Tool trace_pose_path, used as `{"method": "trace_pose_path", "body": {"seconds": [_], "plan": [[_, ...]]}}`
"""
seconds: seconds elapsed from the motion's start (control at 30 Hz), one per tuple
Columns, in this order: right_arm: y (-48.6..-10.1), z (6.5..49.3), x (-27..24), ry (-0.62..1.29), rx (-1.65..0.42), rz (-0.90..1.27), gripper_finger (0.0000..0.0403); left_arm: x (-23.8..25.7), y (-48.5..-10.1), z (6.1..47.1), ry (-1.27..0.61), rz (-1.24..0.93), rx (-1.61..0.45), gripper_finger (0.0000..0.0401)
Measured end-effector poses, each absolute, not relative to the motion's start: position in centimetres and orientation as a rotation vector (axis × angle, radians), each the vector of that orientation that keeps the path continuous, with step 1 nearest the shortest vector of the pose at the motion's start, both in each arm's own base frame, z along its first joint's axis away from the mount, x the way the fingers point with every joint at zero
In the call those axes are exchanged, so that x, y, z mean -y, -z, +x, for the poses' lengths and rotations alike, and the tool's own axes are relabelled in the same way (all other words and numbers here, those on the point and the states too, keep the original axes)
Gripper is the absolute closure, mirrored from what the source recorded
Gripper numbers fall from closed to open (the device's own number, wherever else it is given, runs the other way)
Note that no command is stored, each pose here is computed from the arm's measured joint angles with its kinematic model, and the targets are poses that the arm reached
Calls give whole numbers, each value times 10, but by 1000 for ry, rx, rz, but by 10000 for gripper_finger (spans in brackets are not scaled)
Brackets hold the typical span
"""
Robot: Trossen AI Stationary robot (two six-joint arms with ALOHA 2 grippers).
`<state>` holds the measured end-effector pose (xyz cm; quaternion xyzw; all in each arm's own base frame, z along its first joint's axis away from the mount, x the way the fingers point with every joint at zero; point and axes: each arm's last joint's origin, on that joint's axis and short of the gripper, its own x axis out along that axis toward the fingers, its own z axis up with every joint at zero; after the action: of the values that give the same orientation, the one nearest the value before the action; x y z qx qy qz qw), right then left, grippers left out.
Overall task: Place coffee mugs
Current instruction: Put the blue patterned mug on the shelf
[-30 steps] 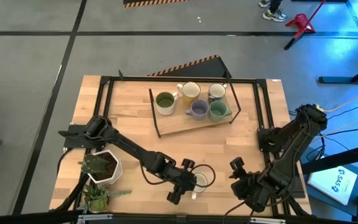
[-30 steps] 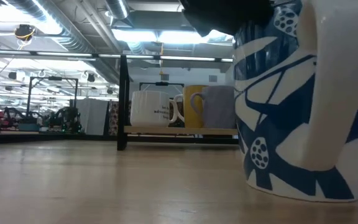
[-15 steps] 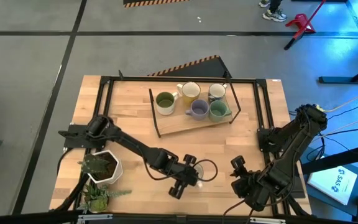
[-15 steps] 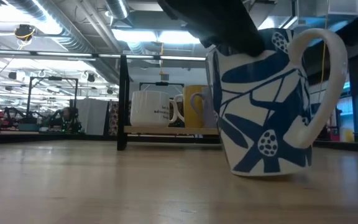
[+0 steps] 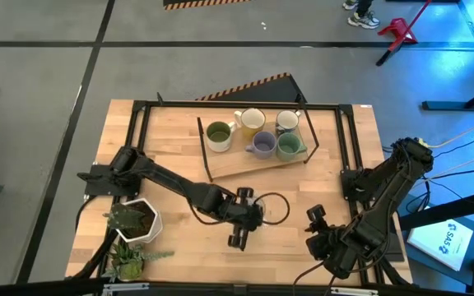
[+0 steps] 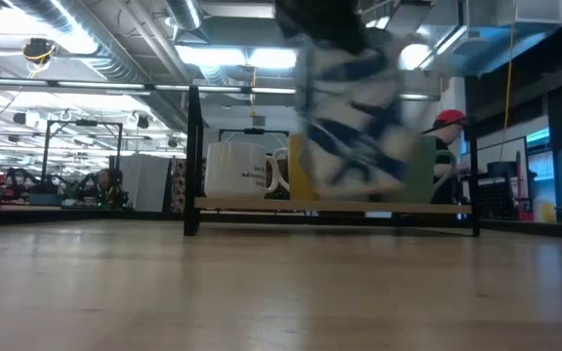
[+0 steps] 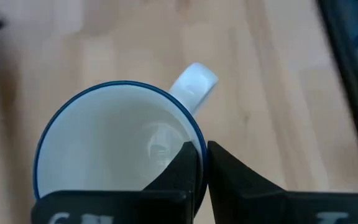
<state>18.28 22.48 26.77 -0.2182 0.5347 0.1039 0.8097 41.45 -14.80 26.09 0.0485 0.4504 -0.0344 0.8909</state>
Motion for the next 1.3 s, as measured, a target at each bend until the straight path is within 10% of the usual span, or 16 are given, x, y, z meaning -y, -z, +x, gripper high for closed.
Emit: {"method": "trace_pose_path", "body": {"seconds": [0.47,1.3], "plan": [[-268,184,-224,-163,-1116,-448,260,58,-290,407,-362,-3,-1172,387],[-269,184,-223,-98,-1110,-378,260,-5,-272,347,-539,-287,-976,387]]}}
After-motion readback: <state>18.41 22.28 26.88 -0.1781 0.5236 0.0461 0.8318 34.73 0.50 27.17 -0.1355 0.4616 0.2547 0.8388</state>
